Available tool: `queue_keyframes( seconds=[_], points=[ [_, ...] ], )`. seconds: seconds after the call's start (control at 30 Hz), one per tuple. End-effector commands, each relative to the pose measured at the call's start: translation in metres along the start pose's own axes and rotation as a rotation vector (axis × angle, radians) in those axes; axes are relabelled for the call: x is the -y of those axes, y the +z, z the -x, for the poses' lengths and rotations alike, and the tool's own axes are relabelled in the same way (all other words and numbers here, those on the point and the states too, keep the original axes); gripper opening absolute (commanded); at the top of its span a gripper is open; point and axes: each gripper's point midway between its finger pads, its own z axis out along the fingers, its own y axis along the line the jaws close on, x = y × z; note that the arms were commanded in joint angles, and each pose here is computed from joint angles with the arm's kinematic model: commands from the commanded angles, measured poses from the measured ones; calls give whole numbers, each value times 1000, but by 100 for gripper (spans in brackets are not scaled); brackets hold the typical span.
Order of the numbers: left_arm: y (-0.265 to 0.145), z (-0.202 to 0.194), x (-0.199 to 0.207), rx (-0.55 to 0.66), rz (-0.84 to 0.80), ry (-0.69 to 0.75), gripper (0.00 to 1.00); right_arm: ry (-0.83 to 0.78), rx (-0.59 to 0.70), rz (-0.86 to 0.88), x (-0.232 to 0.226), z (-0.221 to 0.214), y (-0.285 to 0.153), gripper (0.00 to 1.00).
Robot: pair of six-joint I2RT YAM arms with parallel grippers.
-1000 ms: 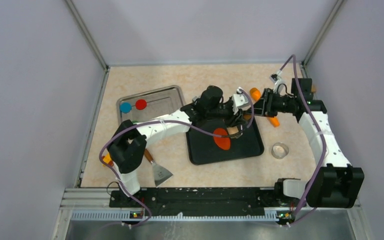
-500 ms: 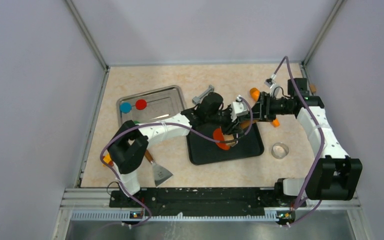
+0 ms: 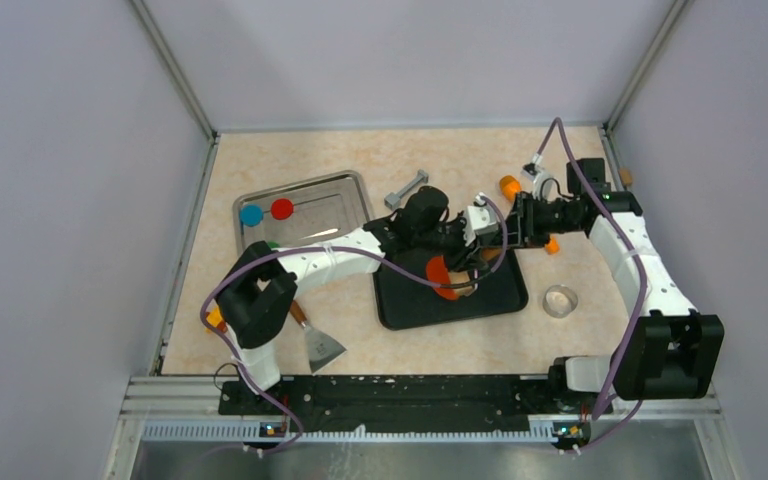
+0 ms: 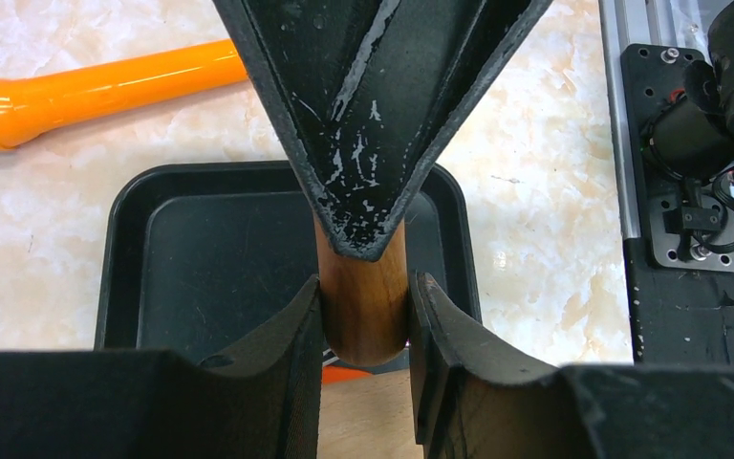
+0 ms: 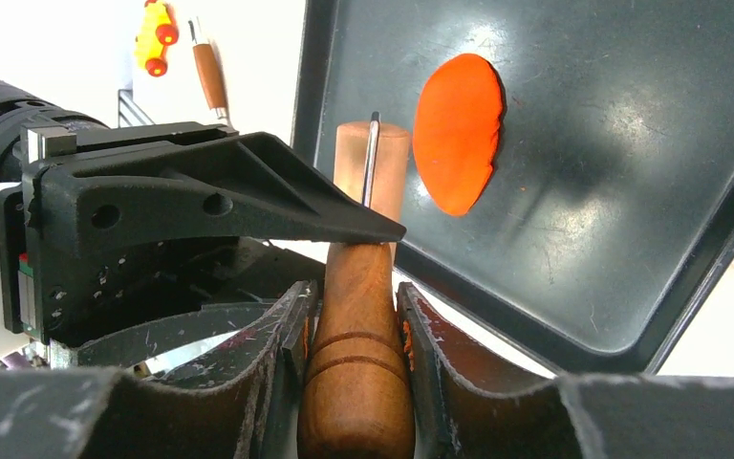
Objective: Roll out the dumpling wrappers from the dough
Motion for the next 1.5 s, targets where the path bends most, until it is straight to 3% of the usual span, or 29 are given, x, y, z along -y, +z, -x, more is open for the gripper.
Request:
queue_keyframes(
  seconds=[0.0, 0.13, 0.33, 0.67, 0.77, 0.87, 1.03, 1.1, 1.17, 1.2, 1.27, 1.4, 1.47],
  points=[
    [-5, 48, 6, 111, -17, 81, 0, -37, -7, 4, -3, -2, 2, 35],
    [-4, 47, 7, 108, -19, 83, 0, -44, -24, 7, -4, -6, 4, 42],
    [-3, 46, 9, 106, -22, 81, 0, -50, -38, 12, -6, -9, 6, 37],
    [-5, 41, 10, 94, -20, 83, 0, -111, -60, -2, -12, -8, -6, 45],
    [-6, 40, 11, 92, -23, 79, 0, -118, -65, -14, -11, -7, -8, 40],
    [-6, 40, 11, 93, -22, 78, 0, -109, -62, -7, -10, -7, -5, 27],
    [-7, 40, 13, 92, -28, 79, 0, -105, -49, -7, -10, -3, -4, 29],
    [-7, 38, 14, 89, -32, 81, 0, -109, -48, -2, -10, -2, -3, 15],
    [-6, 37, 13, 89, -33, 85, 21, -111, -50, 1, -9, -2, -2, 0],
    [-5, 38, 12, 97, -24, 92, 34, -109, -48, 3, -9, -2, -2, 0],
    [-1, 40, 11, 110, -18, 118, 45, -105, -48, 26, -13, -3, -2, 0],
    [12, 40, 6, 101, -11, 160, 45, -88, -31, 38, -17, 0, -1, 0],
    [17, 38, 4, 94, -10, 166, 38, -85, -27, 40, -16, 0, 0, 0]
  ],
)
